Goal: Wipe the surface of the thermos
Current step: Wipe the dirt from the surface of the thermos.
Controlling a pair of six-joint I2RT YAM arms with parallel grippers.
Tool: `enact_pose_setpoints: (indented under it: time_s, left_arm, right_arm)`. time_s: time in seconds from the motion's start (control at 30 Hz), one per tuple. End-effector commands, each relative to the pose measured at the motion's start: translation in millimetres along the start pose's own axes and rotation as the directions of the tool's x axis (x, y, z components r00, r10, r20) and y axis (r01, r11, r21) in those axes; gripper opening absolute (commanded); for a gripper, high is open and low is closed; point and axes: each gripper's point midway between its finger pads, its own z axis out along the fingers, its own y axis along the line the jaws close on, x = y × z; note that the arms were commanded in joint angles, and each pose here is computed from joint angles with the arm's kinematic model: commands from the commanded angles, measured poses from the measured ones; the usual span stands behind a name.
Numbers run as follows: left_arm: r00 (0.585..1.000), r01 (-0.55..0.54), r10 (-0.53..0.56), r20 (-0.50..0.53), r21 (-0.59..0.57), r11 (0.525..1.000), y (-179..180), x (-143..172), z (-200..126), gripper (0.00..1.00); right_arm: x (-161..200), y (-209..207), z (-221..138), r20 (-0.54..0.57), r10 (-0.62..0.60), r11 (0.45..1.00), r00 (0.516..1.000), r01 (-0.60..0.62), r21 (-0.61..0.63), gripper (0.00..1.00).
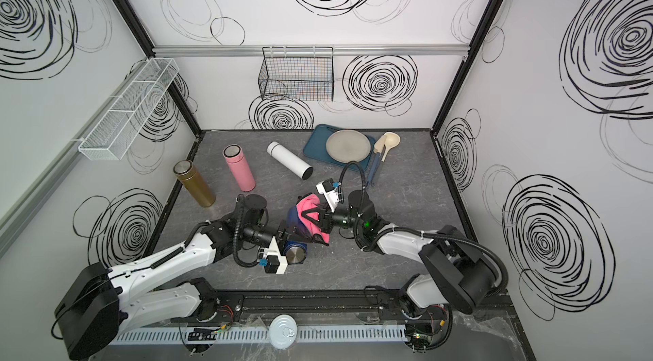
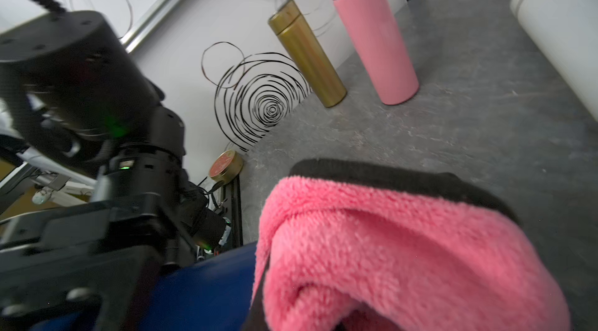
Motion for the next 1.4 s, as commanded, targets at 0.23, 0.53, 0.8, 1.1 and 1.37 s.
enact_pose_setpoints:
  time_s: [0.23,0.53,0.8,1.1,1.37]
  left_arm:
    - [0.989,-0.13,0.131,0.071,-0.014,0.991,21.8,-17.2,-3.8,0.0]
    - [0.988,-0.137,0.136,0.077,0.001,0.991,20.3,-18.2,-2.4,0.0]
    - [0.987,-0.141,0.139,0.077,0.019,0.99,17.8,-18.1,-1.5,0.0]
    - [0.988,-0.144,0.142,0.066,0.032,0.989,13.7,-17.9,0.3,0.0]
    - [0.984,-0.16,0.155,0.087,0.05,0.986,10.3,-21.9,1.7,0.0]
  right_arm:
    - [10.8,7.4,12.4,-0.035,-0.036,0.997,0.999,0.033,-0.069,0.0]
    - [8.3,11.8,22.0,-0.087,-0.055,0.994,0.995,0.046,-0.103,0.0]
    - [10.9,24.9,30.6,-0.096,-0.114,0.988,0.989,0.102,-0.113,0.0]
    - [35.1,-17.4,42.6,-0.186,0.023,0.989,0.982,-0.049,-0.137,0.0]
    - [1.0,46.2,38.1,-0.121,-0.125,0.953,0.985,0.085,-0.291,0.0]
